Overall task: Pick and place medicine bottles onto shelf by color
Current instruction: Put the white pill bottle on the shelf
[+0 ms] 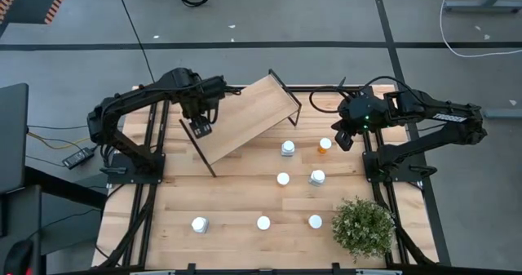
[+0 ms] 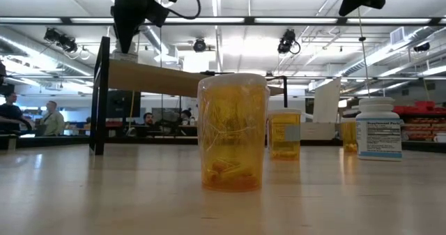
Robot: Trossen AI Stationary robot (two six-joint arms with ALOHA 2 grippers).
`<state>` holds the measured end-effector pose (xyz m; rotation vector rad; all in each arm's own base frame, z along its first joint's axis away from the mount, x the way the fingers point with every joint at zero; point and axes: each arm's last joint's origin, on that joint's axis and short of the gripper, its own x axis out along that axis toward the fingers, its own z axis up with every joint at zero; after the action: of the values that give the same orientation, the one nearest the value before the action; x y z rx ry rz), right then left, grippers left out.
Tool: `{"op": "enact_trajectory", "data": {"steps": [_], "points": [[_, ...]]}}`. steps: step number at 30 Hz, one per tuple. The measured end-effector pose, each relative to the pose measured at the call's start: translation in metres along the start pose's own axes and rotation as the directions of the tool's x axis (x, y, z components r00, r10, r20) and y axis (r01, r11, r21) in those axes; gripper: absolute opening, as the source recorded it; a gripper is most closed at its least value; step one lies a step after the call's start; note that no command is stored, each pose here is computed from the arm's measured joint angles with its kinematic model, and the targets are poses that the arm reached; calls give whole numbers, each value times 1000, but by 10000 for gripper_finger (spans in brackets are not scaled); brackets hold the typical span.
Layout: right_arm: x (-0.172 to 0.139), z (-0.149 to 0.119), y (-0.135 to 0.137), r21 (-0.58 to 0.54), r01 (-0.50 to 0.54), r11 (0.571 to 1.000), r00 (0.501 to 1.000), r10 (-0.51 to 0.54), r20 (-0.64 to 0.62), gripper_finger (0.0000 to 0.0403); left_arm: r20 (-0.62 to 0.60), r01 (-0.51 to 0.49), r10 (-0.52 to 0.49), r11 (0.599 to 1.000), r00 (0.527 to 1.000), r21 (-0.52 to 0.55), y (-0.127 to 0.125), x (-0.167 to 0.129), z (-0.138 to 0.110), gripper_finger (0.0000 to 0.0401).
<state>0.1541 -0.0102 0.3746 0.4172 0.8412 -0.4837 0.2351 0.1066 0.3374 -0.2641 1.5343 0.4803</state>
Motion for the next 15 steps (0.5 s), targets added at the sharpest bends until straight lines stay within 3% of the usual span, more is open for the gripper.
{"op": "enact_trajectory", "data": {"steps": [7,15], "points": [[0,0,0,39,-1,999,1000,1,1,6,-1,20,-20,1000,1000,21,0,0,0,203],[0,0,0,45,-1,999,1000,1,1,6,-1,25,-25,999,1000,22,-1,0,1,280]]}}
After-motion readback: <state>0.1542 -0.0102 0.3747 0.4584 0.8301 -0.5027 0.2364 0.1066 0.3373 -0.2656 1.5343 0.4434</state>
